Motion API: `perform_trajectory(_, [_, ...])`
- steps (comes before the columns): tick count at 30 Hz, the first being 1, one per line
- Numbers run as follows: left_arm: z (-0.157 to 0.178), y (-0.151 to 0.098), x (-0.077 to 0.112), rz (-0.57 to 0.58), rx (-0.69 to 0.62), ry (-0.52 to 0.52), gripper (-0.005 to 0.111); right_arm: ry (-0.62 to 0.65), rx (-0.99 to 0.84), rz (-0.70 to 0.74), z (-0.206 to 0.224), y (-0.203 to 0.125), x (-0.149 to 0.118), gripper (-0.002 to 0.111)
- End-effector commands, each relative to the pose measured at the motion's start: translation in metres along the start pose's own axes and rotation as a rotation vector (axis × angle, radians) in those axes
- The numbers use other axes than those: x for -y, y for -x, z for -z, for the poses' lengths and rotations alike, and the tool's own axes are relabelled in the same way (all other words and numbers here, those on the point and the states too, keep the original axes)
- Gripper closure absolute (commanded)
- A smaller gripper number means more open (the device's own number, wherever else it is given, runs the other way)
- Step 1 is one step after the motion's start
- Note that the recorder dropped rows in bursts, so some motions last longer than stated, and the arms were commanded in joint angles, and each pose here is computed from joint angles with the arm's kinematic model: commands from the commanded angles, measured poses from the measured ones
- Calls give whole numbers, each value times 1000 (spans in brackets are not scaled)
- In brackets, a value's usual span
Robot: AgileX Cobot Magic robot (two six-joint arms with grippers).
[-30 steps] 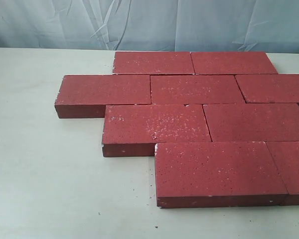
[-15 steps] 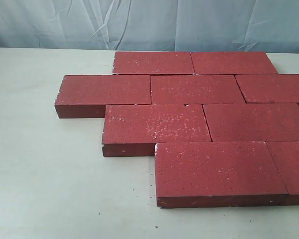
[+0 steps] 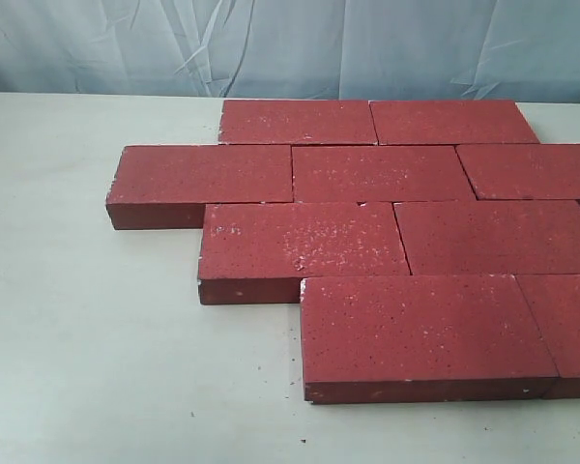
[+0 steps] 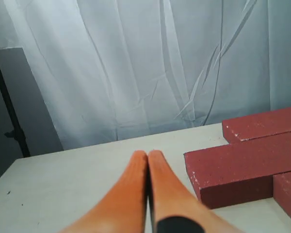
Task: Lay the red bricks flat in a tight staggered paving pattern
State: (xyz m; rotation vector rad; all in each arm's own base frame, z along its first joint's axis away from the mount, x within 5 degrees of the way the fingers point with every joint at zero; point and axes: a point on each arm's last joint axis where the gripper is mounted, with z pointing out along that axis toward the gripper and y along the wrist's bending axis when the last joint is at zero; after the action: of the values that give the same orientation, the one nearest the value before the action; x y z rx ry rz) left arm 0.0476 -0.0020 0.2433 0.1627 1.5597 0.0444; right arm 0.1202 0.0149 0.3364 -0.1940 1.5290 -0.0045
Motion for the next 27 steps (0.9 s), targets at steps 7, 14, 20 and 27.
perform_trajectory(7, [-6, -32, 1, 68, -89, 63, 107, -4, 14, -1, 1, 0, 0, 109])
perform_trajectory(14, [-7, -47, 2, 128, -145, 83, 107, -4, 11, -1, 1, 0, 0, 109])
perform_trajectory(20, [-8, -51, 2, 94, -148, 97, 107, -4, 11, -3, 1, 0, 0, 109])
perform_trajectory(27, [-7, -52, 2, 106, -162, 97, 107, -4, 11, -3, 1, 0, 0, 109])
